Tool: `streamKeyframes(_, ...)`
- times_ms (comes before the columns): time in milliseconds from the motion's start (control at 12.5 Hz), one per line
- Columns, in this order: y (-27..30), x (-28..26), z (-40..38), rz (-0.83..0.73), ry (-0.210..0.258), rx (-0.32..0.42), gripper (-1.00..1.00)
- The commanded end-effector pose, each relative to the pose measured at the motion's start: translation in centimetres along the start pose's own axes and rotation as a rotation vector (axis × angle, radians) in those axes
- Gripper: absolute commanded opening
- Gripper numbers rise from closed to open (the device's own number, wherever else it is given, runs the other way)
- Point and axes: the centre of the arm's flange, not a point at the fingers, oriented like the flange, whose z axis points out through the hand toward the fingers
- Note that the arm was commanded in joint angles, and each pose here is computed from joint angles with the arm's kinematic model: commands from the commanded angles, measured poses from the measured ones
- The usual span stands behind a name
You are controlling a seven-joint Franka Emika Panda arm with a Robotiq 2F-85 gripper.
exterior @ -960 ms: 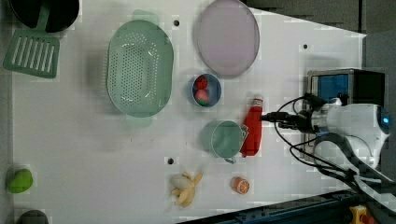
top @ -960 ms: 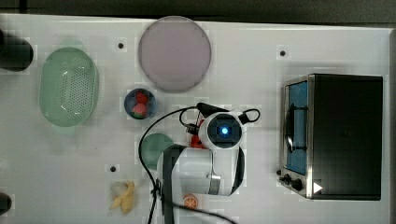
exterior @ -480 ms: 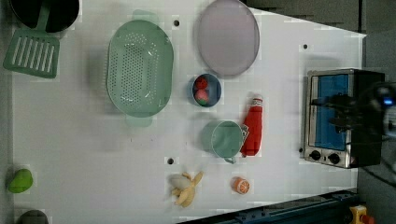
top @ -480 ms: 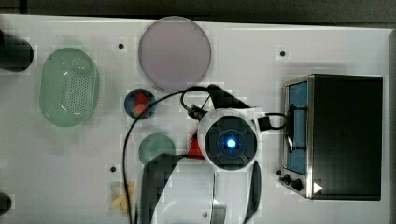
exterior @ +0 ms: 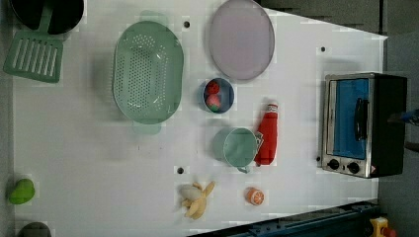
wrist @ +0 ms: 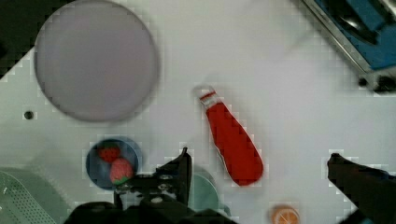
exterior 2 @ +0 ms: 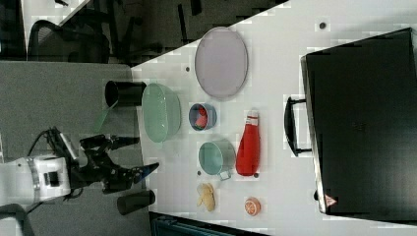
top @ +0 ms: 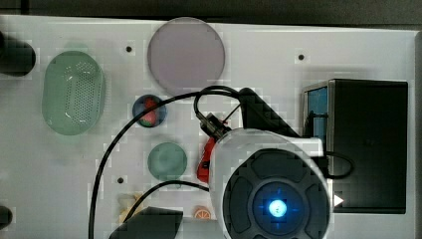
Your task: Pick ketchup from plate and place it on table.
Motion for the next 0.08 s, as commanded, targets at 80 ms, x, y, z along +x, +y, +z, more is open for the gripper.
streamKeyframes(80,-0.72,-0.08,1.60,0.074,-0.069,-0.059,1.00)
